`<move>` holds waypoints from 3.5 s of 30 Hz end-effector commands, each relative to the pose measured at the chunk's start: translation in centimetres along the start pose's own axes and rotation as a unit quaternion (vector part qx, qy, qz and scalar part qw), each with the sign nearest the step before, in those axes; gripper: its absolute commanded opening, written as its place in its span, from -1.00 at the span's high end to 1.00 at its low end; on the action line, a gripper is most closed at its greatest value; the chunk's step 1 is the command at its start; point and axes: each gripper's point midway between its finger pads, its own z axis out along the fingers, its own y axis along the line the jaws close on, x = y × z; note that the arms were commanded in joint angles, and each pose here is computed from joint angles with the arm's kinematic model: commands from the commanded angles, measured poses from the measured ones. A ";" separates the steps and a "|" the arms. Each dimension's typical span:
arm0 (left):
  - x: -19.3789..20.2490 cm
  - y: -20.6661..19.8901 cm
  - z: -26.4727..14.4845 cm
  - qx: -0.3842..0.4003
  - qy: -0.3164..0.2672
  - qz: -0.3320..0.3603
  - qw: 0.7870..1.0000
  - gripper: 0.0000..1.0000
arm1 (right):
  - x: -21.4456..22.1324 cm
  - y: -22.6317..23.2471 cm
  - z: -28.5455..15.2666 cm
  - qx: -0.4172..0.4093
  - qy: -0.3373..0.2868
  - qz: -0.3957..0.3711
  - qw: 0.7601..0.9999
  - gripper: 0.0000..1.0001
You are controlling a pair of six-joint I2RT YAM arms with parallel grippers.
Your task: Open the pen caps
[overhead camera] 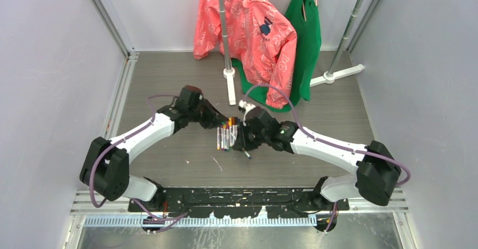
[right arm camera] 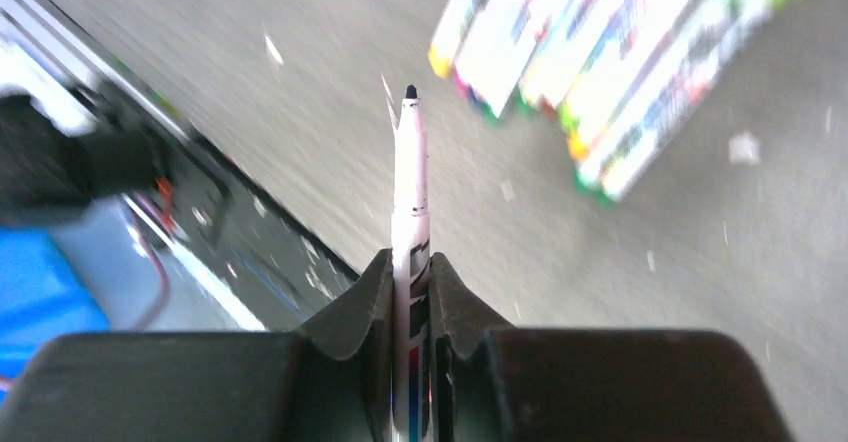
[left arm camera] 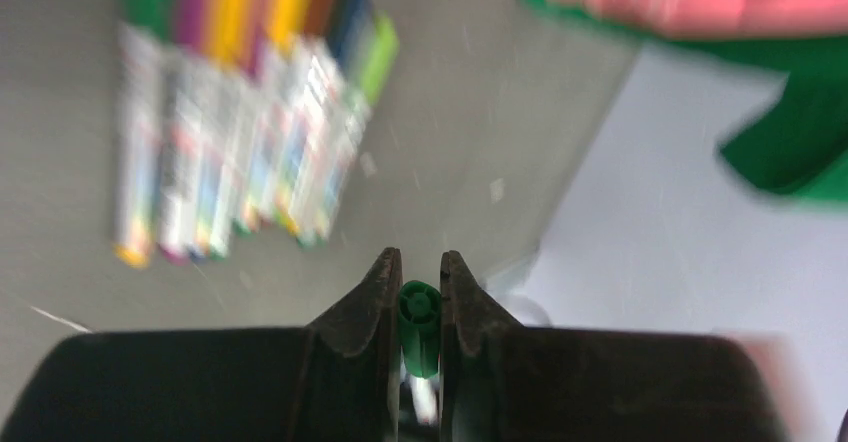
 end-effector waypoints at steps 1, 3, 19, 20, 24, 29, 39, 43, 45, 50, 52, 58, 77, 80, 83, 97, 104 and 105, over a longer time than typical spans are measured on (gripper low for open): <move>-11.3 1.1 -1.9 -0.031 -0.192 0.000 0.981 1.00 | 7.5 -3.2 -3.9 0.050 0.134 0.005 0.990 0.98; -11.9 1.0 -2.3 -0.036 -0.193 0.004 0.981 1.00 | 7.6 -3.2 -4.1 0.050 0.136 0.006 0.989 0.98; -9.9 8.5 -1.9 -0.232 -0.142 0.098 0.957 1.00 | 2.1 -12.5 -4.8 0.252 0.014 0.033 0.967 0.98; -9.8 9.0 -1.8 -0.245 -0.138 0.104 0.954 1.00 | 1.8 -13.5 -4.8 0.266 0.007 0.036 0.963 0.98; -9.4 10.5 -1.9 -0.296 -0.128 0.127 0.938 1.00 | 0.9 -16.5 -4.1 0.298 -0.005 0.048 0.953 0.98; -9.3 12.6 -1.6 -0.342 -0.118 0.126 0.924 1.00 | 0.5 -19.6 -2.9 0.335 -0.001 0.051 0.941 0.90; -8.8 15.3 -1.3 -0.389 -0.103 0.123 0.907 0.80 | 0.6 -23.3 -1.8 0.376 0.014 0.067 0.924 0.50; -8.7 16.0 -1.2 -0.399 -0.102 0.118 0.904 0.74 | 1.2 -24.0 -1.9 0.396 0.033 0.080 0.914 0.43; -8.6 16.1 -1.2 -0.401 -0.101 0.116 0.903 0.71 | 1.4 -24.3 -2.0 0.405 0.042 0.086 0.909 0.36; -8.5 16.2 -1.1 -0.404 -0.099 0.112 0.903 0.59 | 1.7 -24.4 -2.3 0.414 0.053 0.093 0.904 0.30; -8.4 16.3 -1.2 -0.406 -0.098 0.110 0.902 0.48 | 1.7 -24.3 -2.4 0.414 0.054 0.094 0.904 0.27; -8.2 16.5 -1.7 -0.408 -0.100 0.106 0.901 0.38 | 0.6 -23.6 -3.3 0.409 0.042 0.088 0.907 0.20; -9.0 12.0 -4.0 -0.359 -0.144 0.100 0.917 0.08 | -4.0 -17.3 -5.9 0.362 0.009 0.041 0.931 0.05; -8.9 11.3 -4.6 -0.351 -0.145 0.099 0.920 -0.06 | -4.1 -15.6 -4.9 0.347 0.013 0.032 0.937 0.05; -8.5 10.6 -5.3 -0.339 -0.146 0.095 0.924 -0.18 | -4.1 -14.1 -3.4 0.337 0.019 0.019 0.941 0.04; -6.8 8.5 -8.7 -0.274 -0.164 0.099 0.943 -0.54 | -2.8 -10.8 3.1 0.300 0.042 0.026 0.953 0.04; -6.1 8.9 -9.4 -0.268 -0.161 0.102 0.944 -0.67 | -1.9 -10.4 4.8 0.297 0.050 0.030 0.953 0.04; -6.0 9.0 -9.5 -0.267 -0.161 0.103 0.945 -0.95 | -1.9 -10.4 5.0 0.298 0.051 0.029 0.953 0.04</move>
